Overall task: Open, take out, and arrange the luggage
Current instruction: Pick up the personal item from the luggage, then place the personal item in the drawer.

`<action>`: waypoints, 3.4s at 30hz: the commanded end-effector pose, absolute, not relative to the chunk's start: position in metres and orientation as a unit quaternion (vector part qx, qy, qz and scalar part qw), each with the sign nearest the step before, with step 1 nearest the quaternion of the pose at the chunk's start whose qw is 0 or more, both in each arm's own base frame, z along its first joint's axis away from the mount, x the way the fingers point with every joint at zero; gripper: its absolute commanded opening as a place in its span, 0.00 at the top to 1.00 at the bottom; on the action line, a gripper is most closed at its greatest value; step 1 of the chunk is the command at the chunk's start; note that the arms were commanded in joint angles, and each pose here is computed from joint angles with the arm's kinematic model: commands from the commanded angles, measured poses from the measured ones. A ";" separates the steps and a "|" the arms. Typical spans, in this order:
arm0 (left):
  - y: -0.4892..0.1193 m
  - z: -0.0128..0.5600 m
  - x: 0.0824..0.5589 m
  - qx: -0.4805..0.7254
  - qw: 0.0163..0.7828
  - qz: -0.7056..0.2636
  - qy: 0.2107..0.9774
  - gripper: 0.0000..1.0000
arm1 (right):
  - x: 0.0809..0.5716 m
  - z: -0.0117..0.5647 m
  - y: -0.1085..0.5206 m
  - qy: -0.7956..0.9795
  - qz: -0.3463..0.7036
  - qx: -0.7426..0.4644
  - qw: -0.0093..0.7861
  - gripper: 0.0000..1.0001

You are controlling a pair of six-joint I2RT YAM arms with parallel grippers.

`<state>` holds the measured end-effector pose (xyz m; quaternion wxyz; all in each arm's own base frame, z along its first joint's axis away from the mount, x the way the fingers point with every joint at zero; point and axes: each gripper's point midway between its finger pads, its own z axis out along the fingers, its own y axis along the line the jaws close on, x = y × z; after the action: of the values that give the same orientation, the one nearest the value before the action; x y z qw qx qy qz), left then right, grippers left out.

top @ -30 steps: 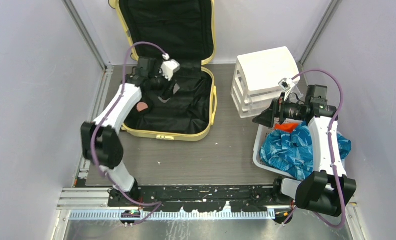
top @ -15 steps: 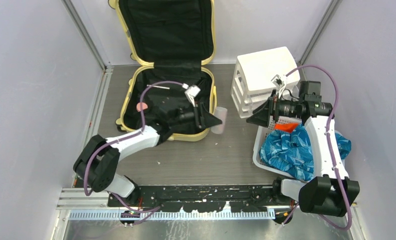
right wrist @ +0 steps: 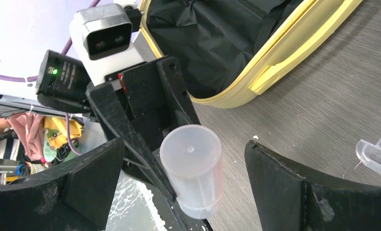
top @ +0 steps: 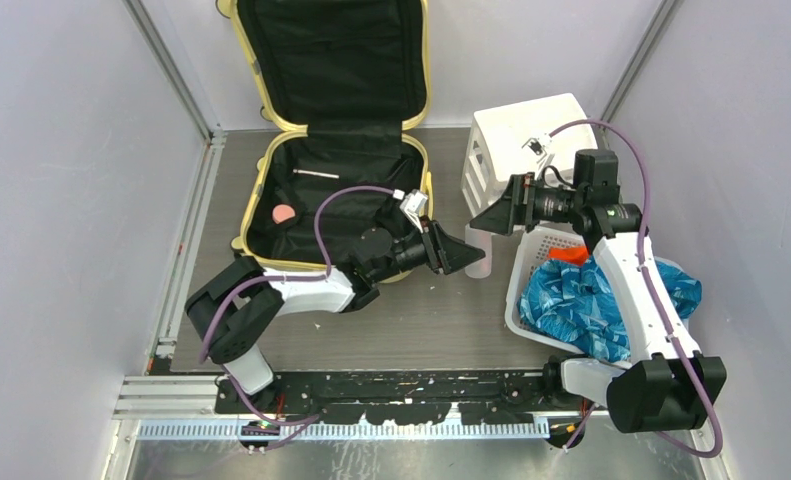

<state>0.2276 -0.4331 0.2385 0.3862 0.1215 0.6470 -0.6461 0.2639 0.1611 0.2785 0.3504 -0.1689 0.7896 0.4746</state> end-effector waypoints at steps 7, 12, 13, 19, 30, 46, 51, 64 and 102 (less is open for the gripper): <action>-0.438 0.277 0.237 0.088 0.440 -0.664 0.598 1.00 | 0.257 0.266 0.171 0.799 0.449 -0.193 0.350 0.10; -0.441 0.281 0.234 0.088 0.436 -0.669 0.596 1.00 | 0.258 0.262 0.170 0.802 0.443 -0.194 0.350 0.25; -0.442 0.281 0.232 0.088 0.435 -0.670 0.595 1.00 | 0.257 0.262 0.171 0.802 0.444 -0.196 0.350 0.30; -0.442 0.284 0.230 0.084 0.426 -0.677 0.594 1.00 | 0.257 0.260 0.170 0.802 0.441 -0.207 0.346 0.65; -0.412 0.288 0.211 0.120 0.467 -0.656 0.581 0.19 | 0.258 0.291 0.151 0.788 0.425 -0.220 0.387 0.87; -0.336 0.253 0.195 0.280 0.504 -0.438 0.690 0.00 | 0.356 0.325 -0.004 0.731 0.368 0.317 0.480 0.94; -0.319 0.254 0.187 0.274 0.516 -0.436 0.684 0.00 | 0.370 0.310 -0.026 0.688 0.382 0.426 0.447 0.95; -0.305 0.250 0.182 0.262 0.528 -0.435 0.680 0.00 | 0.384 0.247 -0.056 0.673 0.332 0.513 0.416 0.93; -0.305 0.260 0.178 0.263 0.528 -0.446 0.674 0.00 | 0.361 0.329 -0.062 0.760 0.200 0.287 0.547 0.00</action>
<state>0.1781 -0.3084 0.2392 0.5056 0.2630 0.6943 -0.4394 0.3721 -0.0632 0.2918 0.4776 0.4134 0.7333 0.2517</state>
